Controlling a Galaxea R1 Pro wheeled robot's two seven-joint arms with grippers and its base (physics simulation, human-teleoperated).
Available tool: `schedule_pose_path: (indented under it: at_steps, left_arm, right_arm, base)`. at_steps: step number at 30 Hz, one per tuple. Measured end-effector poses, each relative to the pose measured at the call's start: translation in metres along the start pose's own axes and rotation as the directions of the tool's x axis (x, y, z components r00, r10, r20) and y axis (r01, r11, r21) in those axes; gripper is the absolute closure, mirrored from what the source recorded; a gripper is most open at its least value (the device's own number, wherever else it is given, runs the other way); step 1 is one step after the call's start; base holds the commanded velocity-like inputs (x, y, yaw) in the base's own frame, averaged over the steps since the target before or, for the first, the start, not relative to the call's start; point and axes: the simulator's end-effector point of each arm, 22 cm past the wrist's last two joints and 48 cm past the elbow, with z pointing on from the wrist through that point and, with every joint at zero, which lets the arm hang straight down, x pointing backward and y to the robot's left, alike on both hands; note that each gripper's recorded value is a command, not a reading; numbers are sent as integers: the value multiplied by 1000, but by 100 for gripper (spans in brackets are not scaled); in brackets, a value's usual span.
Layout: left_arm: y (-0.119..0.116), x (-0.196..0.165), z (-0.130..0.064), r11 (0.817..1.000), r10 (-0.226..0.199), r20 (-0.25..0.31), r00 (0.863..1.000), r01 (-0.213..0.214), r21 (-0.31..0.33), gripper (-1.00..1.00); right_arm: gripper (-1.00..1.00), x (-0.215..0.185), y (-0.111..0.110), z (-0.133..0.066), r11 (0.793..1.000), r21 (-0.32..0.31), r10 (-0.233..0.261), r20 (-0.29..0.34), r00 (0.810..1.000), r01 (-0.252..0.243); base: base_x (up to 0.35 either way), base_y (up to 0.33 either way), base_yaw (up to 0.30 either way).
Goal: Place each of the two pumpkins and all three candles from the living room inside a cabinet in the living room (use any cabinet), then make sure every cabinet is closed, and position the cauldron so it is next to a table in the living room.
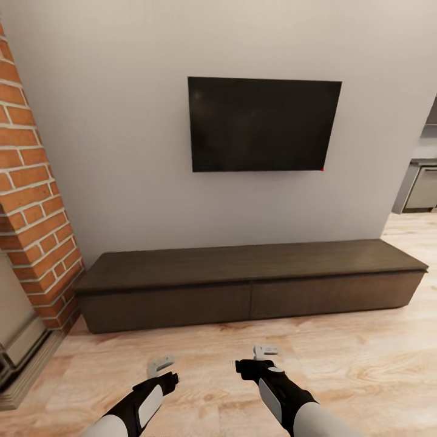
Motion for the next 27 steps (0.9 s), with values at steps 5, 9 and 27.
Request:
schedule_pose_path:
  at_steps: [5, 9, 27]
  left_arm:
    - [0, 0, 0, 1000, 0, 0, 1000, 0, 0, -100]
    - [0, 0, 0, 1000, 0, 0, 1000, 0, 0, -100]
    - [0, -1, 0, 1000, 0, 1, 1000, 0, 1, -100]
  right_arm:
    - [-100, 0, 0, 0, 1000, -1, 0, 0, 1000, 0]
    - [-100, 0, 0, 0, 1000, -1, 0, 0, 1000, 0]
    - [-100, -1, 0, 0, 1000, -2, 2, 1, 1000, -2]
  base:
    - [0, 0, 277]
    - [5, 0, 171]
    - [153, 0, 9]
